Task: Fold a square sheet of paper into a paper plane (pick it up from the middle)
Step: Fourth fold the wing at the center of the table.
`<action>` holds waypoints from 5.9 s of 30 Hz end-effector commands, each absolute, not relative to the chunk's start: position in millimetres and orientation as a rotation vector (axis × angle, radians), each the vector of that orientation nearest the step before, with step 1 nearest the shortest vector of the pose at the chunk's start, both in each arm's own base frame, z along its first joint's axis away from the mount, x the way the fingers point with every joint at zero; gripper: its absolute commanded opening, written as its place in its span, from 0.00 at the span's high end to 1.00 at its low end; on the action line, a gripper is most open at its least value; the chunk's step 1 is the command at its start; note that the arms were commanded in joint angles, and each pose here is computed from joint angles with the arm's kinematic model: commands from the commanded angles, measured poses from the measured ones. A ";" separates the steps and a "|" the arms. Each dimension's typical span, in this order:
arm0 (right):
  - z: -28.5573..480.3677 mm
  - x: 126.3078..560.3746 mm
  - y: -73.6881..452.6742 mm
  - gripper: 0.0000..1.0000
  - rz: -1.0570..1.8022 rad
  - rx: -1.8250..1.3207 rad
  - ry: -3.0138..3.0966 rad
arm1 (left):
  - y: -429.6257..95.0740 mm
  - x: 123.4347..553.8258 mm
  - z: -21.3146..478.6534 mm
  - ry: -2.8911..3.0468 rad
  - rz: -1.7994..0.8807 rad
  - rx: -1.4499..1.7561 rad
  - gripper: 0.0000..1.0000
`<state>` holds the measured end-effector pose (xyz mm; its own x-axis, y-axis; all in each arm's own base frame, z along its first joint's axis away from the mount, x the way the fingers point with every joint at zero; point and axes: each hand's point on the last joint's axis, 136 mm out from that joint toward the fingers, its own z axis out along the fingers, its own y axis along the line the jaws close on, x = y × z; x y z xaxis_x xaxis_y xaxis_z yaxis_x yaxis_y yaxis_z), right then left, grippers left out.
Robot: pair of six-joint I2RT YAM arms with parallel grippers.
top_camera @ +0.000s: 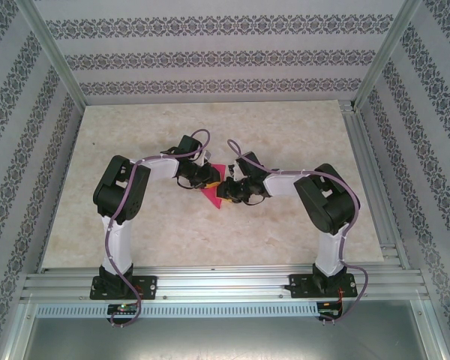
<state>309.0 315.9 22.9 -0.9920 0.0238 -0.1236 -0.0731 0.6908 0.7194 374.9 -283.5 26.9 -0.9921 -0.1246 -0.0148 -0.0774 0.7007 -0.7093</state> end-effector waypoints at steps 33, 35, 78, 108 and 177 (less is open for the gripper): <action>27.3 298.5 333.8 1.00 1.319 -0.283 2.723 | -256.0 387.0 85.0 2.629 -1.205 -0.257 0.57; 26.3 296.7 331.8 1.00 1.308 -0.322 2.739 | -247.2 385.7 83.5 2.617 -1.185 -0.293 0.55; 13.2 298.3 334.4 0.94 1.229 -0.261 2.844 | -256.0 393.2 14.9 2.665 -1.250 -0.378 0.82; 4.8 295.0 325.8 0.97 1.176 -0.243 2.892 | -231.1 446.7 13.3 2.661 -1.110 -0.273 0.78; 39.8 292.5 312.7 0.79 1.132 -0.232 2.835 | -276.0 389.4 29.1 2.694 -1.332 -0.177 0.74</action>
